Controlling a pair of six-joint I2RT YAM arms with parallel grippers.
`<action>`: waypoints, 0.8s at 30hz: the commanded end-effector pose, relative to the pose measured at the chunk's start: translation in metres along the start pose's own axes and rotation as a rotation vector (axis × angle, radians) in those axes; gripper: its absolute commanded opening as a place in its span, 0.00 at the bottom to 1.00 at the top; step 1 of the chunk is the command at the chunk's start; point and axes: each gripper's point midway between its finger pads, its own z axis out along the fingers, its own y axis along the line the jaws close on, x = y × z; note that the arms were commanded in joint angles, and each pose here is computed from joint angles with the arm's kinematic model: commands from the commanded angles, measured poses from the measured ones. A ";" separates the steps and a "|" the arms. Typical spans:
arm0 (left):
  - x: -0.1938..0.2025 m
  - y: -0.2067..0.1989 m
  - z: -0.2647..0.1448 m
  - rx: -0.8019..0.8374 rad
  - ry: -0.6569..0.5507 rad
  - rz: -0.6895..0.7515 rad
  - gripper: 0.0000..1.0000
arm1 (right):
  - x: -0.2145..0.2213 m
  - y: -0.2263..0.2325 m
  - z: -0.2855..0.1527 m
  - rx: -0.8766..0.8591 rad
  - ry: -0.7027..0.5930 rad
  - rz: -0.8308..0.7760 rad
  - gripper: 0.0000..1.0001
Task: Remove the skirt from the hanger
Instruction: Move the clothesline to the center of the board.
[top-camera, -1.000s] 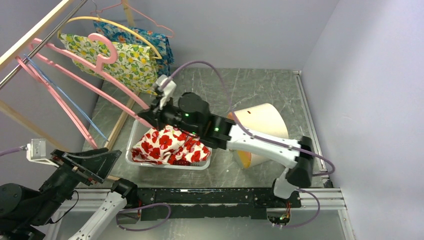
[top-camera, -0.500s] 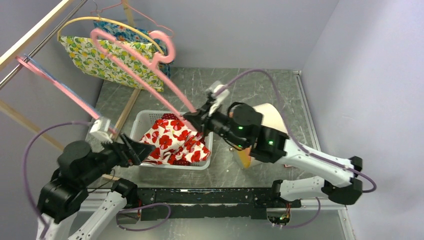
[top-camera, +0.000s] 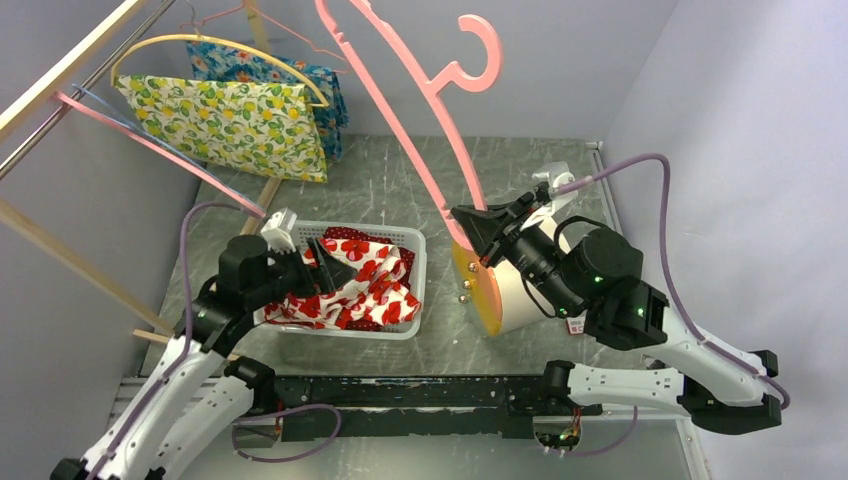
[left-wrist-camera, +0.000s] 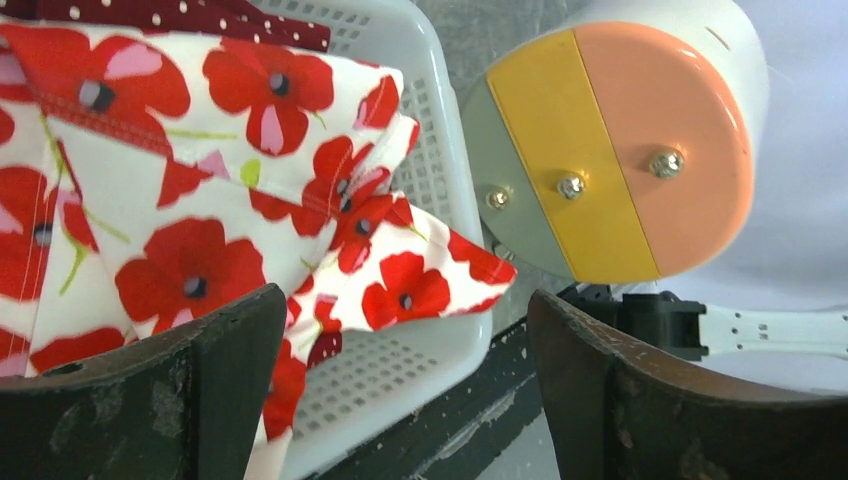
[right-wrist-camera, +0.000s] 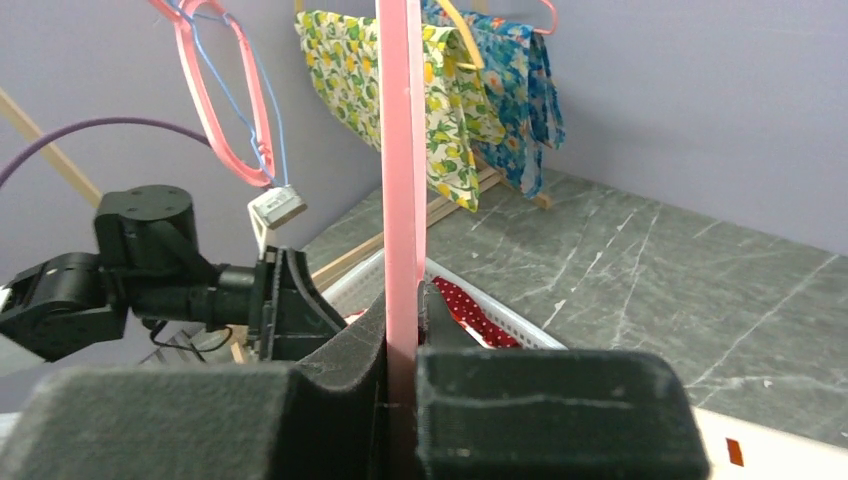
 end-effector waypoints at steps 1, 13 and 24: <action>-0.031 -0.010 0.024 0.037 -0.081 0.069 0.92 | 0.000 -0.014 -0.006 0.056 -0.002 -0.017 0.00; -0.029 -0.022 0.044 -0.052 -0.103 0.151 0.93 | -0.004 -0.027 -0.018 0.093 -0.021 -0.020 0.00; 0.004 -0.031 0.090 -0.160 0.023 0.344 0.91 | -0.006 -0.034 -0.027 0.104 -0.038 -0.021 0.00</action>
